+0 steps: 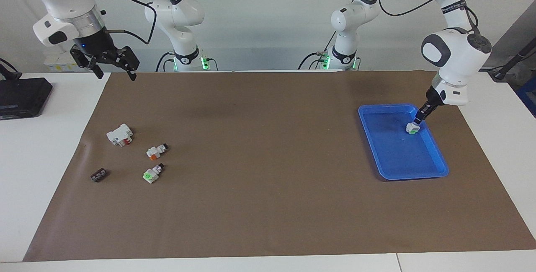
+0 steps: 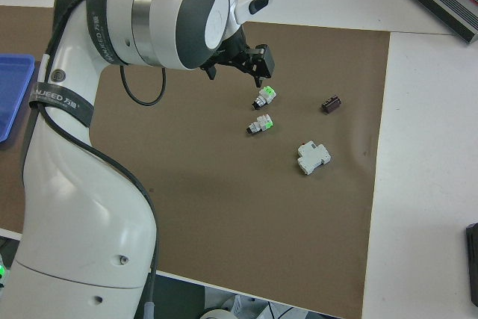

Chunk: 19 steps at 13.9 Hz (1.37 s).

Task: Turn and place switch with both arms

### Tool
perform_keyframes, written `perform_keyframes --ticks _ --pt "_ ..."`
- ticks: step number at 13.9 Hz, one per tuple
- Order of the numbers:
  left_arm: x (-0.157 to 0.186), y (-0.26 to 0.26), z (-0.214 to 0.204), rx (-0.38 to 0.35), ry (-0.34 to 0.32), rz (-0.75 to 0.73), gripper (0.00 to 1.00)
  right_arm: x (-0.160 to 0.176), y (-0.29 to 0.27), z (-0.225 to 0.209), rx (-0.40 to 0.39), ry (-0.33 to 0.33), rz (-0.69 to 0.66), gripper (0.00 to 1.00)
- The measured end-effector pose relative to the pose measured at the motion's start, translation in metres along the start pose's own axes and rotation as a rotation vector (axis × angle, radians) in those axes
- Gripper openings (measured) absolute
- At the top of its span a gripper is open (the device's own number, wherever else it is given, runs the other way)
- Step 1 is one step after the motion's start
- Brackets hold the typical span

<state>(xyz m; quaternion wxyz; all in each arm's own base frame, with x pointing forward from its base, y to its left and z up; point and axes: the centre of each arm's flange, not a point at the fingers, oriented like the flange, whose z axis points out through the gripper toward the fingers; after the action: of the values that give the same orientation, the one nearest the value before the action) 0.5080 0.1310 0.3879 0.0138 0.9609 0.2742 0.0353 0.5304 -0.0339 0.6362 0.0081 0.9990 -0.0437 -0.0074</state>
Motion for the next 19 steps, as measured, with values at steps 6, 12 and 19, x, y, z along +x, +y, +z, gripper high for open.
perform_keyframes --ticks 6,12,19 --pt "0.022 0.051 -0.068 0.0 -0.05 0.084 0.46 0.0 -0.004 0.0 -0.001 0.0 -0.007 1.0" --pt "-0.038 0.194 -0.111 0.041 -0.055 0.388 0.58 -0.001 -0.006 0.0 -0.001 -0.006 -0.011 1.0" --pt "-0.076 0.256 -0.183 0.045 -0.077 0.526 0.51 -0.001 -0.007 0.0 -0.001 -0.006 -0.013 1.0"
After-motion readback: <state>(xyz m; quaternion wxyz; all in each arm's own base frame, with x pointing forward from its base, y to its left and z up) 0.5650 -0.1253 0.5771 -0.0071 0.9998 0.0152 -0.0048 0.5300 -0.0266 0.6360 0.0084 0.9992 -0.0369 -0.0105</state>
